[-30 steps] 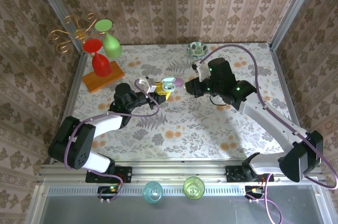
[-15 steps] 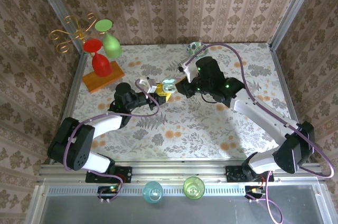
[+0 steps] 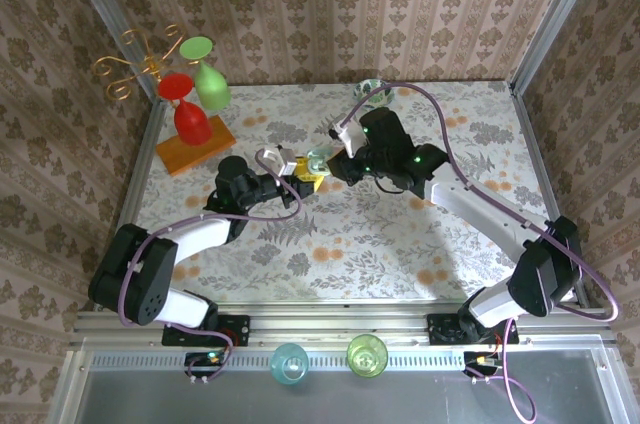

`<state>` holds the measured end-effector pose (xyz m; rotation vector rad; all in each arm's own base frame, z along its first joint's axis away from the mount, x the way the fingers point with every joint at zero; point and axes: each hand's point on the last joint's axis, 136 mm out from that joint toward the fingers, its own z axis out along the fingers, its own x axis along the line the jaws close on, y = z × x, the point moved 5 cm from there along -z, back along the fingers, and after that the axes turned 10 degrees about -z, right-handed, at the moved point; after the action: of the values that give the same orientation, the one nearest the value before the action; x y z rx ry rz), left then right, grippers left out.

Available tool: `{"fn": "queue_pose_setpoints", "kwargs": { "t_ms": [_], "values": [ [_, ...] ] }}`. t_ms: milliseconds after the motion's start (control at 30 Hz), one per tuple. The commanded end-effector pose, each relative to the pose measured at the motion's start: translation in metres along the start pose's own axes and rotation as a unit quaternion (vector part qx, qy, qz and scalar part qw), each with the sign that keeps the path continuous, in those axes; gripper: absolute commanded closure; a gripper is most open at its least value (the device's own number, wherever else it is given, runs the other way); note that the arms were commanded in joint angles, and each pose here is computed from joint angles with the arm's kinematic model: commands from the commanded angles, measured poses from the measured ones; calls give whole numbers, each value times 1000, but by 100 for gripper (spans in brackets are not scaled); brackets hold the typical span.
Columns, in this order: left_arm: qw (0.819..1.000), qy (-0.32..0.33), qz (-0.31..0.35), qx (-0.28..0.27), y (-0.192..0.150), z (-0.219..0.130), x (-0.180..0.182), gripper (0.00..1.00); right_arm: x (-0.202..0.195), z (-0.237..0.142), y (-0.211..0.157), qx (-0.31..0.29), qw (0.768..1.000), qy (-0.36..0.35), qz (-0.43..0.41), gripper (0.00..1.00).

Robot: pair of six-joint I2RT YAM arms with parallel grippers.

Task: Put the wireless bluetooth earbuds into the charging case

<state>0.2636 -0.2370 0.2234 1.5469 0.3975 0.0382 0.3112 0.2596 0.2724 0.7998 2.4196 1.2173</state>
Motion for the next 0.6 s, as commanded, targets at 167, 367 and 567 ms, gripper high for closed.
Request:
{"fn": "queue_pose_setpoints", "kwargs": {
  "t_ms": [167,367,567],
  "values": [
    [999,-17,24,-13,17,2,-8,74,-1,1,0,18,999,-12,-29,81],
    [1000,-16,22,-12,16,3,-7,74,0,-4,-4,28,999,-11,-43,82],
    [1000,-16,22,-12,16,3,-6,74,3,-7,-6,32,998,-5,-55,82]
  ]
}}
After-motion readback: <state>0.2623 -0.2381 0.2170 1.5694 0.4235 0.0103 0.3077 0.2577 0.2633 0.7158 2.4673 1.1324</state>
